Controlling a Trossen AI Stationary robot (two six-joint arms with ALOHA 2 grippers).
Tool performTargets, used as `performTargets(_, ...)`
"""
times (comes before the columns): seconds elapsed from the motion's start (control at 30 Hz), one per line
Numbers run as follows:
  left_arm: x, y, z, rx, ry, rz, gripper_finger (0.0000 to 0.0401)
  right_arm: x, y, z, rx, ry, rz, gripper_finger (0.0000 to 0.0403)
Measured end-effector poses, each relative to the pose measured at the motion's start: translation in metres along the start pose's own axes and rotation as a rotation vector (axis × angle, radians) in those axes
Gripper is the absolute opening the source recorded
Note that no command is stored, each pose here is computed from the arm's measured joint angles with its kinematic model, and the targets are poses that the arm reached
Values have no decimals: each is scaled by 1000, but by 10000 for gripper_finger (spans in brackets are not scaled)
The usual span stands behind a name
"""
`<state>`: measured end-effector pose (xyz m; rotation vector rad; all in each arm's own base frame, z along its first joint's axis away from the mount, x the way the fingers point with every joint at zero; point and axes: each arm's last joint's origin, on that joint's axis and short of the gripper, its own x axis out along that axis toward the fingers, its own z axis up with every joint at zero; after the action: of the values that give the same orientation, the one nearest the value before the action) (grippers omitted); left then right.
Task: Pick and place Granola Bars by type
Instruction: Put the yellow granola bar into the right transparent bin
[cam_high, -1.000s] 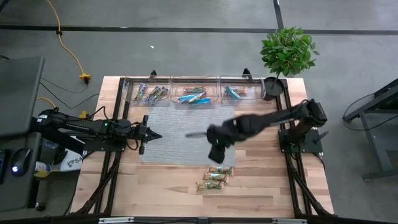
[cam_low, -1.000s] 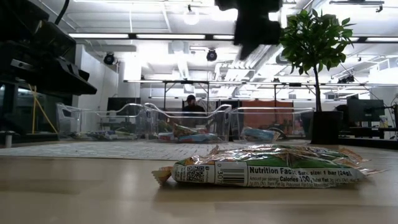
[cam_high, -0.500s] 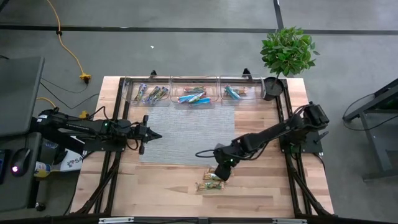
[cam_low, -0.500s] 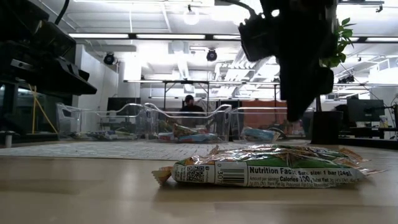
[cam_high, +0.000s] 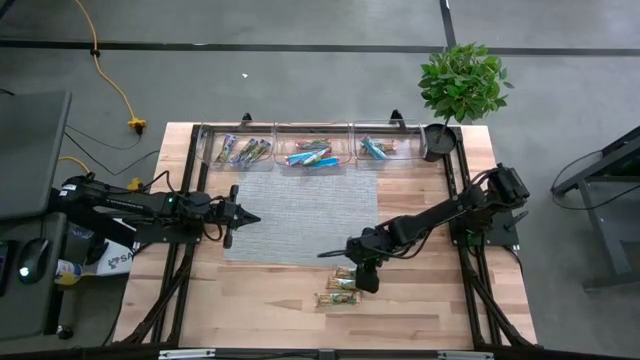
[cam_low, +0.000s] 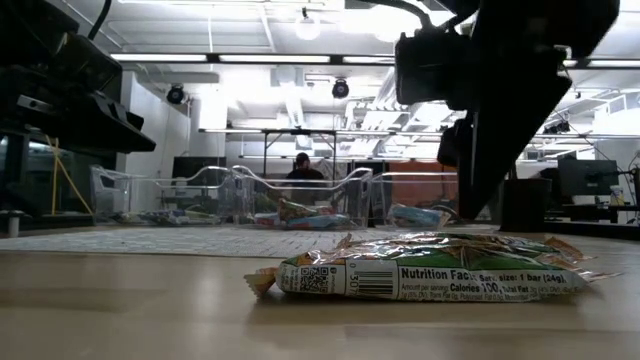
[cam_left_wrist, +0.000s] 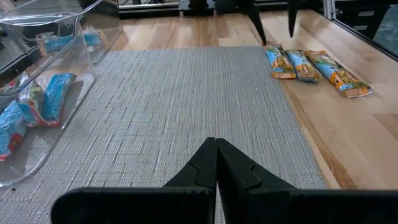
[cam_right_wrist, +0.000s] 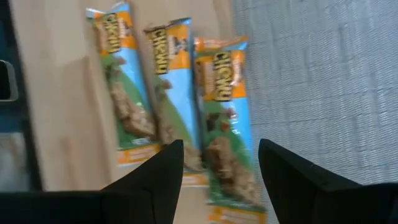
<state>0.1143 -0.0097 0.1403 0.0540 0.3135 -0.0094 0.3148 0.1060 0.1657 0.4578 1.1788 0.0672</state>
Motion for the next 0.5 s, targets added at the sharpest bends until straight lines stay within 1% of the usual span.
performTargets(0.17,0,0,0,0,0,0,0,1,-3,-4,-81,3,-85,193)
performTargets(0.23,0,0,0,0,0,0,0,3,-3,-5,-117,3,-96,193)
performTargets(0.37,0,0,0,0,0,0,0,5,1,-7,-169,2,-105,193)
performTargets(0.5,0,0,0,0,1,0,0,6,11,-13,-211,-4,-81,193)
